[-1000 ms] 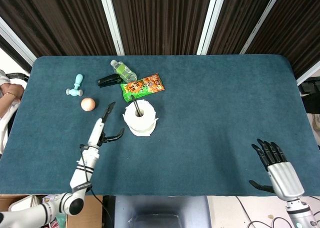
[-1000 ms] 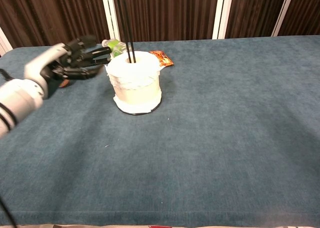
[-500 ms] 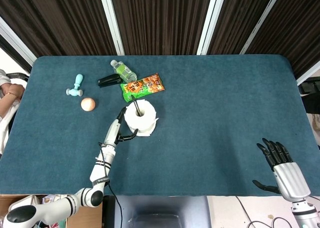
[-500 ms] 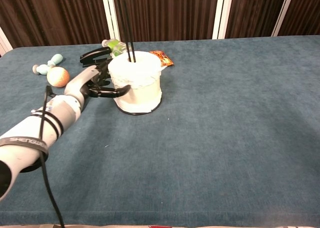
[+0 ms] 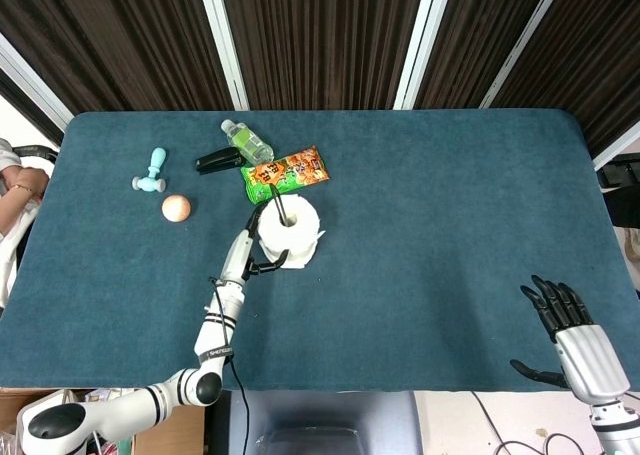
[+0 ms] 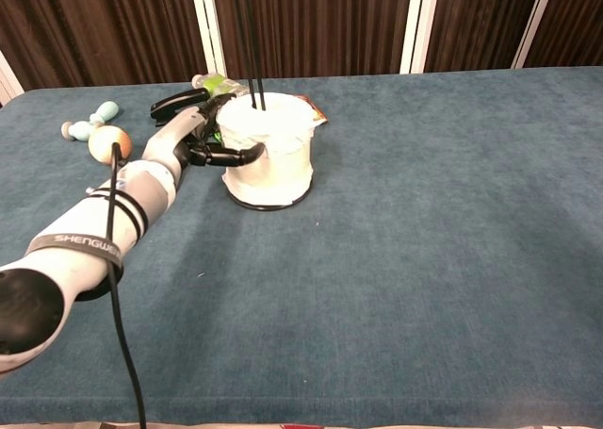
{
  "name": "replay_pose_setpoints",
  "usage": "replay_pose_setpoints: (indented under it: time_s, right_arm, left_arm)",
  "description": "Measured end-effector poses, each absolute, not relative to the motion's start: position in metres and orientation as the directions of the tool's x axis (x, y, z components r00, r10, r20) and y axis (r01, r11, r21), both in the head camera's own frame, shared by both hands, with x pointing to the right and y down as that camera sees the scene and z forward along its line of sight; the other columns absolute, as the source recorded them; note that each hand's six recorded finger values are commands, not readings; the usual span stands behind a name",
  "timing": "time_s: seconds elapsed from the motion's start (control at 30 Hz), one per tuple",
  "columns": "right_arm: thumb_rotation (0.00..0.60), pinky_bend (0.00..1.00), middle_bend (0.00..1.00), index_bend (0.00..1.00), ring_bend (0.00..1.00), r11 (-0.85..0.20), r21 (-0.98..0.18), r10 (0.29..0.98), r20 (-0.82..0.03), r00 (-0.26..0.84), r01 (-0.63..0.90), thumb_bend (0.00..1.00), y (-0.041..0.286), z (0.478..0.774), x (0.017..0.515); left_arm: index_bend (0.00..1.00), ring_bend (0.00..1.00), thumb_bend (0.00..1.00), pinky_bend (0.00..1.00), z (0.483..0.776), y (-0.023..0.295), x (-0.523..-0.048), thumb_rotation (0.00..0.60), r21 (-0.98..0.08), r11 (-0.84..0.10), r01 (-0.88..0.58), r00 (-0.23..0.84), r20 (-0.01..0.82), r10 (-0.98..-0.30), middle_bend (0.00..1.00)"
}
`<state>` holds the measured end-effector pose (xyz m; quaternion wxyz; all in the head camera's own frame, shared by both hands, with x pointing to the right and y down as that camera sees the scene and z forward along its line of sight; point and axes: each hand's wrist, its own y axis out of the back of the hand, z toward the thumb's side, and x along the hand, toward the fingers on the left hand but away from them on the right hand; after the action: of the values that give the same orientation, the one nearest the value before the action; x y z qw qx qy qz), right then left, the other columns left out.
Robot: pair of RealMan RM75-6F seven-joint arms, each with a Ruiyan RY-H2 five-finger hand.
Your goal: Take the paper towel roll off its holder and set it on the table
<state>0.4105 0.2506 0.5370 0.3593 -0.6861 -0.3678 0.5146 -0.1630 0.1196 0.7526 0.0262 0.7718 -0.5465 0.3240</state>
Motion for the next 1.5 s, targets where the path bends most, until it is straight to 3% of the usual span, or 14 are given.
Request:
replay_pose_setpoints:
  time_s: [0.03,0.1,0.17,0.23,0.33,0.43,0.63,0.83,1.07,1.27,1.37,1.5]
  right_arm:
    - [0.6,0.0,0.0,0.0,0.0,-0.471,-0.872,0.875,-0.442,0.2,0.135,0.08,0.251,0.537,0.411]
    - [0.6,0.0,0.0,0.0,0.0,-0.47,-0.872,0.875,-0.441,0.2,0.137,0.08,0.25,0.537,0.411]
    - [0.6,0.0,0.0,0.0,0.0,-0.469,-0.872,0.876,-0.439,0.201,0.139,0.08,0.25,0.536,0.411]
    - [0.6,0.0,0.0,0.0,0.0,-0.469,-0.872,0.876,-0.439,0.202,0.139,0.08,0.251,0.536,0.411]
    - [0.6,0.0,0.0,0.0,0.0,-0.467,-0.873,0.876,-0.437,0.203,0.14,0.08,0.251,0.535,0.411]
    - [0.6,0.0,0.0,0.0,0.0,-0.466,-0.873,0.877,-0.435,0.203,0.142,0.08,0.251,0.534,0.412]
    - [0.6,0.0,0.0,0.0,0.0,-0.467,-0.873,0.876,-0.437,0.205,0.137,0.08,0.252,0.534,0.411]
    - [0.6,0.0,0.0,0.0,0.0,-0.468,-0.874,0.874,-0.437,0.21,0.13,0.08,0.254,0.533,0.41]
    - [0.6,0.0,0.0,0.0,0.0,-0.461,-0.878,0.878,-0.43,0.212,0.128,0.08,0.256,0.53,0.41]
    - [0.6,0.0,0.0,0.0,0.0,-0.456,-0.88,0.88,-0.423,0.217,0.132,0.08,0.257,0.527,0.412]
    - [0.6,0.0,0.0,0.0,0.0,-0.455,-0.881,0.879,-0.421,0.224,0.13,0.08,0.258,0.526,0.411]
    - [0.6,0.0,0.0,0.0,0.0,-0.451,-0.882,0.88,-0.415,0.231,0.133,0.08,0.258,0.526,0.408]
  left_arm:
    - [0.0,0.25,0.37,0.45,0.753,0.118,-0.163,0.6,-0.317,-0.397,-0.861,0.186,0.53,-0.827,0.0]
    - [0.06,0.4,0.39,0.59,0.752,0.116,-0.163,0.6,-0.323,-0.385,-0.865,0.171,0.531,-0.83,0.13]
    - [0.31,0.62,0.45,0.74,0.751,0.114,-0.163,0.6,-0.327,-0.377,-0.867,0.16,0.533,-0.831,0.43]
    - [0.52,0.76,0.52,0.85,0.751,0.113,-0.162,0.6,-0.327,-0.371,-0.869,0.153,0.535,-0.831,0.6]
    - [0.72,0.89,0.68,0.98,0.748,0.112,-0.162,0.6,-0.327,-0.356,-0.875,0.142,0.531,-0.836,0.76]
    - [0.81,0.96,0.79,1.0,0.743,0.109,-0.163,0.6,-0.325,-0.334,-0.885,0.129,0.518,-0.846,0.84]
    - [0.83,0.98,0.81,1.0,0.72,0.101,-0.163,0.6,-0.339,-0.284,-0.897,0.118,0.437,-0.892,0.86]
    - [0.83,0.99,0.81,1.0,0.673,0.084,-0.157,0.6,-0.324,-0.239,-0.915,0.135,0.312,-0.94,0.87]
    - [0.83,0.99,0.8,1.0,0.579,0.048,-0.154,0.6,-0.299,-0.174,-0.938,0.136,0.143,-0.98,0.86]
    - [0.83,0.99,0.8,1.0,0.494,0.023,-0.179,0.6,-0.371,-0.087,-0.925,0.096,-0.006,-0.995,0.86]
    - [0.83,0.98,0.79,1.0,0.479,0.021,-0.204,0.6,-0.421,-0.048,-0.906,0.065,-0.025,-0.998,0.86]
    - [0.83,0.98,0.78,1.0,0.499,0.033,-0.233,0.6,-0.485,-0.05,-0.873,0.037,0.038,-0.999,0.86]
